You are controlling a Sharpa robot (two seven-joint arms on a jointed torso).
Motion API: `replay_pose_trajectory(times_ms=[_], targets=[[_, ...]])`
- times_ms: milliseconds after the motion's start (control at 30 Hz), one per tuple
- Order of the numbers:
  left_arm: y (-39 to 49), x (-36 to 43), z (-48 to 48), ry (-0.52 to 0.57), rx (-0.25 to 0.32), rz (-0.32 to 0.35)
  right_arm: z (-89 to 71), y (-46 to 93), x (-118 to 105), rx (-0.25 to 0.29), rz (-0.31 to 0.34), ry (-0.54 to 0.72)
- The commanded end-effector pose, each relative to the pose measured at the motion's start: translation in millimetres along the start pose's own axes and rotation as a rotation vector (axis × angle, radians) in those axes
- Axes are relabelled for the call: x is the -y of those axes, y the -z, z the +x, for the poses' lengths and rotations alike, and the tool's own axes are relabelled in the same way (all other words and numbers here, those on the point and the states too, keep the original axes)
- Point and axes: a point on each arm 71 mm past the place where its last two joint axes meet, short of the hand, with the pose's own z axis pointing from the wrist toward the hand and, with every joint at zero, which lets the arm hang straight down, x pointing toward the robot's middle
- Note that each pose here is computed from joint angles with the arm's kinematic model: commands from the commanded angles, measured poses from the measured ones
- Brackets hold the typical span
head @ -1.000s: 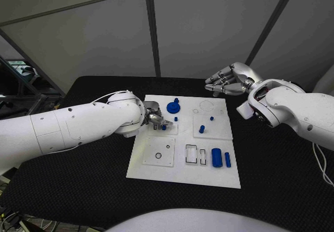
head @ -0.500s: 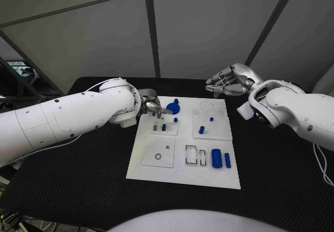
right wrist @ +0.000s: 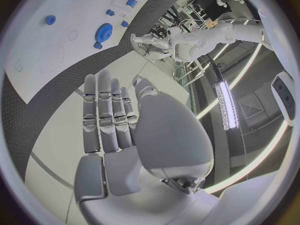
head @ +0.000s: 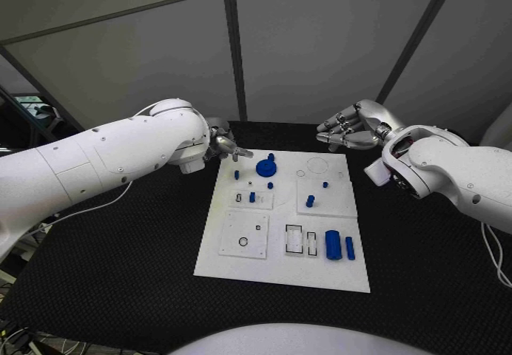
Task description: Assemble the parts on the task board
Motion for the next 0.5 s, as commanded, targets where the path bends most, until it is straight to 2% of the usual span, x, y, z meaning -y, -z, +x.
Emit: replay_pose_trajectory(times_ms=[33,200,500], targets=[[-6.3,-2.9,0.9,-0.028,-0.046,-0.015,0.7,-0.3,-2,-0.007,-0.004,-0.003],[-15.4,-8.6,0.9,-0.051,-0.06,-0.051,1.2,-0.3,-2,-0.008,-0.004,-0.003],[-26.4,-15.4,4.3,-0.075,-0.092,-0.095,3.3,-1.5,-4,-0.014,-0.007,-0.005]])
